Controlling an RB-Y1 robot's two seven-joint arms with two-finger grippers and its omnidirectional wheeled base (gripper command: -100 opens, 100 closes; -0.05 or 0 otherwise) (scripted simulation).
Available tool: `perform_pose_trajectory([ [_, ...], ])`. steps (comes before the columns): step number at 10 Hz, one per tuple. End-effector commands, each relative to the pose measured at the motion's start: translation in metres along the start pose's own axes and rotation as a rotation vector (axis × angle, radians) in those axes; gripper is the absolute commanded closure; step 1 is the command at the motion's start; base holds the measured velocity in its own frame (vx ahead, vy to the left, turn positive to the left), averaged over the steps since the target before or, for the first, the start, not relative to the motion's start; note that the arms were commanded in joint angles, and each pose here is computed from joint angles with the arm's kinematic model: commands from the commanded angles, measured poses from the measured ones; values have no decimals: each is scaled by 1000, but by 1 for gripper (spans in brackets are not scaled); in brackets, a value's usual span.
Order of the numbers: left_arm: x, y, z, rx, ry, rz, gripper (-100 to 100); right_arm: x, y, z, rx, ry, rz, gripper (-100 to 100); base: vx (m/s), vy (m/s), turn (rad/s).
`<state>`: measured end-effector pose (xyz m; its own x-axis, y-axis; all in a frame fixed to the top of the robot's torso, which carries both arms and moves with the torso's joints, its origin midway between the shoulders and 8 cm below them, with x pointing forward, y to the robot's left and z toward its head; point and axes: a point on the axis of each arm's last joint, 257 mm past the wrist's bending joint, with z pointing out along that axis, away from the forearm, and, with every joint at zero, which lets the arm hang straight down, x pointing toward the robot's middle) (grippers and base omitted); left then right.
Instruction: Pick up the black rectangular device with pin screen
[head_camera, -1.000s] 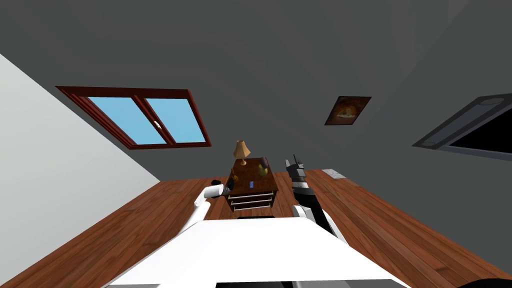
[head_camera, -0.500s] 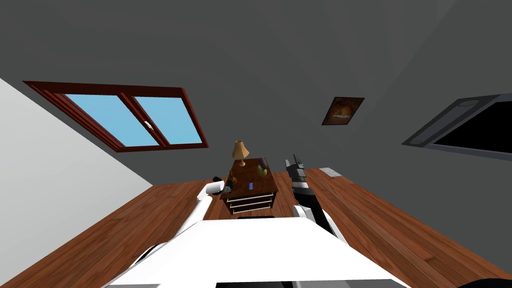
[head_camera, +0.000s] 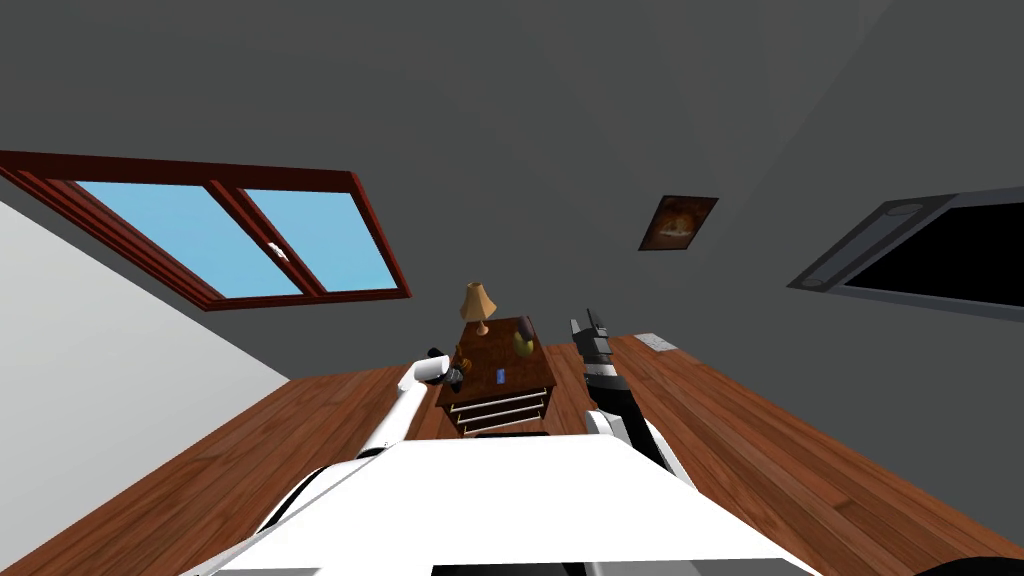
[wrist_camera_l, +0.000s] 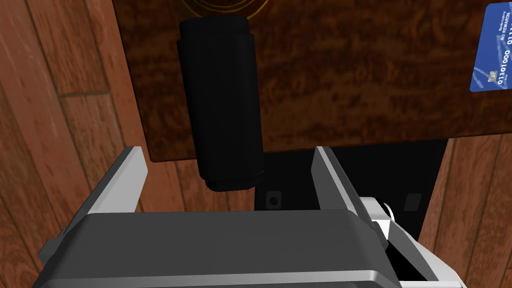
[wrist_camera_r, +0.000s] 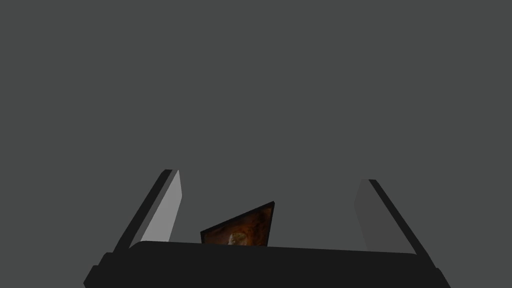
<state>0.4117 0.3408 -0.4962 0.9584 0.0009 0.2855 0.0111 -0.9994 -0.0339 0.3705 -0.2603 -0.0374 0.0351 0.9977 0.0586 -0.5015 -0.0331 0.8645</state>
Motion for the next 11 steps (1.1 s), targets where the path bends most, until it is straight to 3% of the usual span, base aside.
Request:
perform_pose_trajectory([
  [1, 0, 0, 0, 0, 0, 0, -100, 0, 0, 0, 0, 0, 0, 0, 29, 6, -9],
  [2, 0, 0, 0, 0, -2, -4, 0, 0, 0, 0, 0, 0, 0, 0, 5, 1, 2],
  [3, -8, 1, 7, -3, -1, 2, -100, 0, 0, 0, 0, 0, 0, 0, 45, -1, 41],
  [7, -18, 2, 16, -5, -2, 9, -100, 0, 0, 0, 0, 0, 0, 0, 58, -10, 26],
  [8, -18, 3, 17, -5, 1, 10, 100, 0, 0, 0, 0, 0, 0, 0, 5, -1, -1],
  [11, -17, 3, 16, -5, 2, 8, 100, 0, 0, 0, 0, 0, 0, 0, 0, 0, 0],
])
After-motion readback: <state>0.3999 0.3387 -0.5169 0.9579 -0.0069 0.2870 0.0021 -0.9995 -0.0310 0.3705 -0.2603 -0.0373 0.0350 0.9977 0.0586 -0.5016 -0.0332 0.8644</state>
